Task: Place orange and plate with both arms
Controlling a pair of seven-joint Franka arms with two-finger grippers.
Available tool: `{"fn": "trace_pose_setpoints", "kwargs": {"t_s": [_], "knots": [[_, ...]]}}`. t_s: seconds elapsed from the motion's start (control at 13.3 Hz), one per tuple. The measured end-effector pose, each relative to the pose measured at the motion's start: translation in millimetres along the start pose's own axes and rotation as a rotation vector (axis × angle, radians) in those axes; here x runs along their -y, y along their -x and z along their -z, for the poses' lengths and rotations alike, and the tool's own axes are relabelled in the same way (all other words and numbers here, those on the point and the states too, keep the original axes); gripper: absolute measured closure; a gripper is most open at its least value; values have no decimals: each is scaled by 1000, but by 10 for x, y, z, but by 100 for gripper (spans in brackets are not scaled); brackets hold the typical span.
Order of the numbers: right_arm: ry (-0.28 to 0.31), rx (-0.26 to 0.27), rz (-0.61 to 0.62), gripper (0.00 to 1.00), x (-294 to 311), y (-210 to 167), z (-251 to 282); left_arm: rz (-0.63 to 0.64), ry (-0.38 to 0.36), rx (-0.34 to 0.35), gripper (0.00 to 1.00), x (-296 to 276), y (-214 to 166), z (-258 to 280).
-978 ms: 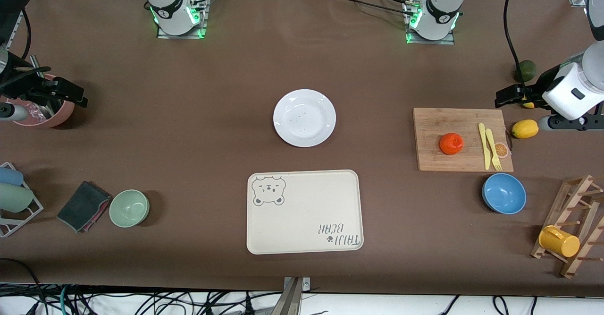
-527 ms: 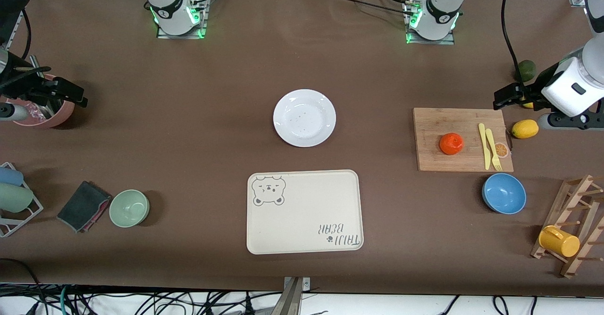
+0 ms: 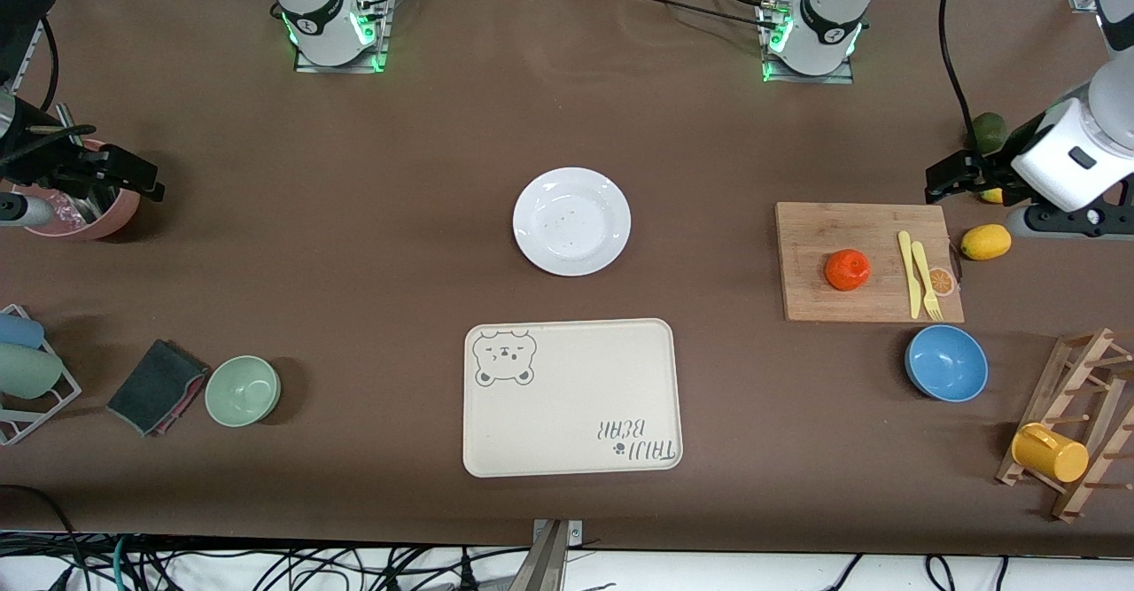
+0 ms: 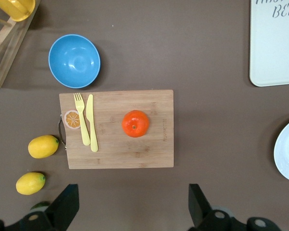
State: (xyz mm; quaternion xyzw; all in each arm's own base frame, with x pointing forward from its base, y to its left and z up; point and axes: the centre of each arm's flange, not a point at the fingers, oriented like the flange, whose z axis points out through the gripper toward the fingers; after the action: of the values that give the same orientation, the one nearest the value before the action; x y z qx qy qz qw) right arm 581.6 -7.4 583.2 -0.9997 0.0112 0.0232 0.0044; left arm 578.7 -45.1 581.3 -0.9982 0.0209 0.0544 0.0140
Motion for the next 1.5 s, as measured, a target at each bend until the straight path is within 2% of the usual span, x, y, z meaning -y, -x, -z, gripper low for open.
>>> {"fn": "trace_pose_setpoints", "kwargs": {"t_s": [0.38,0.83,1.35,1.5], "knots": [[0,0,0,0,0,0,0,18,0,-28,0,110,-133,-103],[0,1,0,0,0,1,-1,24,10,-47,0,155,-500,-1008],[0,1,0,0,0,1,-1,52,13,23,0,331,-438,-1540],[0,1,0,0,0,1,-1,57,17,3,0,358,-487,-1833]]}}
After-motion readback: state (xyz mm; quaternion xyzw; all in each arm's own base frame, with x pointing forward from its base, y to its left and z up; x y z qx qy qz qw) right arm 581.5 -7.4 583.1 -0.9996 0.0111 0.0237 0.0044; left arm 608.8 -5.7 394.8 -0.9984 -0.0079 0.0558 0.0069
